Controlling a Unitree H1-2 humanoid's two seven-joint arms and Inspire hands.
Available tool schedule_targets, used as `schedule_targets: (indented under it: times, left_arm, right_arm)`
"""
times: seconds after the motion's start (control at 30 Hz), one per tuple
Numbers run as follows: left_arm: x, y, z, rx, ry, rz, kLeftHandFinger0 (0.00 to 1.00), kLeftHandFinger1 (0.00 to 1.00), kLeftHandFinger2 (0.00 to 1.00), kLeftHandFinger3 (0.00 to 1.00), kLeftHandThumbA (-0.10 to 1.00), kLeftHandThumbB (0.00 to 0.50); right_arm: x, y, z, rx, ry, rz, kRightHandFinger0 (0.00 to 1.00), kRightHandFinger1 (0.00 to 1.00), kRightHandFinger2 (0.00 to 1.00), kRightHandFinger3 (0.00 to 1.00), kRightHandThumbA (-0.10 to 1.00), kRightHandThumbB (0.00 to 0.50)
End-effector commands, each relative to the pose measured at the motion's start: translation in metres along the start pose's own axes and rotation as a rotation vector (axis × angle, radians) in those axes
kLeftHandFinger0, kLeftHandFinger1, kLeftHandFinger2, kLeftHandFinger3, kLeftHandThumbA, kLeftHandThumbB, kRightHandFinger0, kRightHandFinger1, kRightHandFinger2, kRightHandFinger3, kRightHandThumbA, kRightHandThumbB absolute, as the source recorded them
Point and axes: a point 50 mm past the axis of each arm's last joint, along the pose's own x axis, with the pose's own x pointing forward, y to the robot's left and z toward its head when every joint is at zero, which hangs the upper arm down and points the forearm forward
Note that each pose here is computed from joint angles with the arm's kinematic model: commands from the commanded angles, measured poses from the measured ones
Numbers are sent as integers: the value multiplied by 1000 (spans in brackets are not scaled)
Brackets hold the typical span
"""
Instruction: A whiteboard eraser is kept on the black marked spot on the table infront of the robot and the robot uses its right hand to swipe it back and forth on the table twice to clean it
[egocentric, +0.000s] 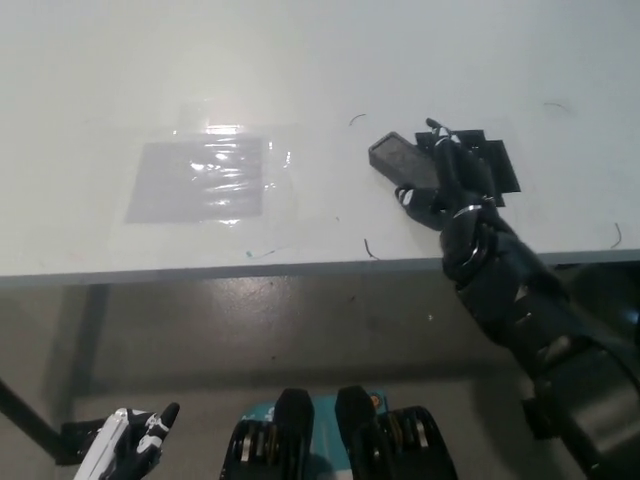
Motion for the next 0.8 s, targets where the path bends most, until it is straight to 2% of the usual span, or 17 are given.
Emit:
schedule_targets:
  times: [0.0,0.13,0.2,0.27,0.4,0.57,0.6,0.63,0.77]
  left_arm:
    - [-4,5,6,25,-51,5,0,0,0,0,701,342]
    - [-5,5,3,22,-52,4,0,0,0,0,702,335]
    - [-7,4,3,10,-48,6,0,0,0,0,690,338]
    - [-7,4,2,1,-41,10,0,0,0,0,685,344]
    - [-9,6,1,1,-35,16,0,0,0,0,678,355]
    - [-8,5,1,6,-29,21,0,0,0,0,679,365]
    - [-8,4,2,0,-28,19,0,0,0,0,676,365]
    - [-7,4,1,-2,-28,17,0,0,0,0,674,367]
    - [-7,3,2,6,-26,15,0,0,0,0,674,367]
  right_arm:
    - [14,-50,-34,-20,172,-62,1000,1000,1000,1000,1000,467]
    - [25,-94,-29,-41,166,-153,1000,1000,1000,1000,1000,478]
    - [30,-121,-23,-7,135,-213,1000,1000,1000,1000,1000,460]
    - [31,-154,-13,93,73,-276,1000,1000,1000,1000,951,449]
    - [10,-210,14,172,-59,-384,1000,1000,1000,1000,936,442]
    - [-50,-264,52,246,-282,-487,1000,1000,1000,1000,964,435]
    - [-74,-275,61,276,-370,-509,1000,1000,1000,1000,965,434]
    - [-89,-280,66,290,-416,-520,1000,1000,1000,1000,980,455]
    - [-161,-297,83,398,-676,-549,1000,1000,1000,1000,1000,429]
